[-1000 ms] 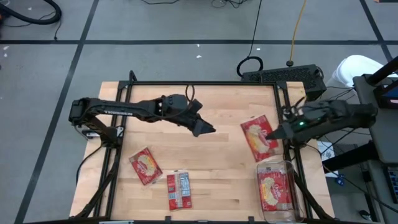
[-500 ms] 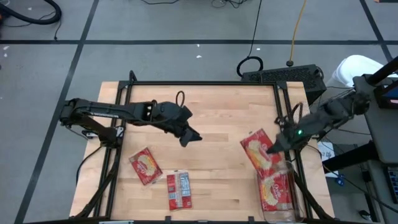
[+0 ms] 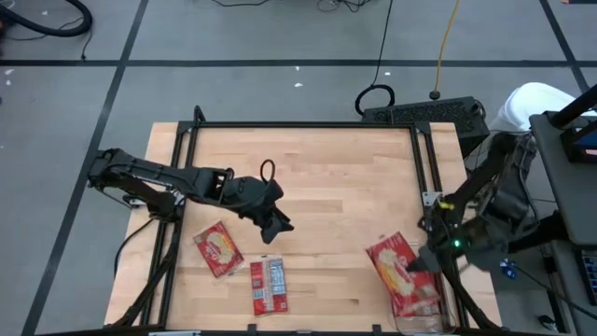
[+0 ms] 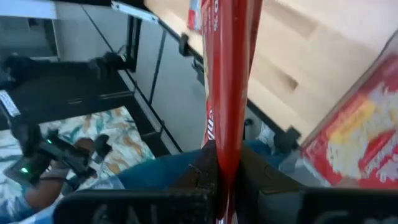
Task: Sort popcorn bags into baskets
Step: Put the popcorn bag into the transparent bin
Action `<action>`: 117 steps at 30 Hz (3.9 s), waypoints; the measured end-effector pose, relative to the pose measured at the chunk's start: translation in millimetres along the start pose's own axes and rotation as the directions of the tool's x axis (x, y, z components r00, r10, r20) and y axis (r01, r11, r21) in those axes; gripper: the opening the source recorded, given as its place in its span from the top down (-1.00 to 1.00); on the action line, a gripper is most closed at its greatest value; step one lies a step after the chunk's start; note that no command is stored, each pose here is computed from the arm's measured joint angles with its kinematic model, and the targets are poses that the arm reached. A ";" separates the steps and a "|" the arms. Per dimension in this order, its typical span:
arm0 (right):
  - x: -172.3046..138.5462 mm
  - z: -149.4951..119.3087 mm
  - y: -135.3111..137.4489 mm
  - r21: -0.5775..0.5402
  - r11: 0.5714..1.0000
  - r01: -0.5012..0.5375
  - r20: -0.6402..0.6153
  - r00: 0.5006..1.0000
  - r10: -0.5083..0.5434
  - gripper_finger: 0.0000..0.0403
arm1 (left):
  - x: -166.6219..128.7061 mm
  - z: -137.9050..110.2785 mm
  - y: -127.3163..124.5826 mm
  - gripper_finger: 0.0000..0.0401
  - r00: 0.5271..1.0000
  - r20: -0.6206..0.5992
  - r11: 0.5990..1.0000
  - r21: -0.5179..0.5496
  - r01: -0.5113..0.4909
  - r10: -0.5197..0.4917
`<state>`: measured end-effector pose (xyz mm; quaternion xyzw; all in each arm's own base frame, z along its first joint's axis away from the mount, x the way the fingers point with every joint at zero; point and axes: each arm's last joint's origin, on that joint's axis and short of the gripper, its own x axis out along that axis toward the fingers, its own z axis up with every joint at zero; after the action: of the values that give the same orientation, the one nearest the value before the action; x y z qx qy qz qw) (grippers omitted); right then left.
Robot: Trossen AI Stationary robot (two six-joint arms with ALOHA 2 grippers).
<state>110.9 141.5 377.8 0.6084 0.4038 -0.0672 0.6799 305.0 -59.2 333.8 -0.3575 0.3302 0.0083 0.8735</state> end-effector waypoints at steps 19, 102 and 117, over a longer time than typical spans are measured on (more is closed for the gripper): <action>21.0 -44.0 -45.0 -0.019 0.904 0.427 0.059 0.903 -0.426 0.95 | 0.0 0.9 0.1 0.19 0.999 0.034 0.999 0.038 -0.026 0.025; 115.5 -44.1 -86.6 -0.030 0.730 0.683 -0.015 0.730 -0.683 0.98 | 9.7 -25.5 -9.1 0.19 0.994 -0.058 0.994 0.068 -0.086 0.090; 76.1 -25.6 -55.6 0.006 0.936 0.352 0.170 0.922 -0.348 0.99 | 34.9 -73.4 -11.7 0.18 0.930 -0.265 0.967 0.046 -0.250 0.253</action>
<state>117.1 180.6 288.6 0.5103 0.4478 -0.2335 0.6961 293.3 -121.9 282.1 -0.3050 0.4886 0.0698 0.8145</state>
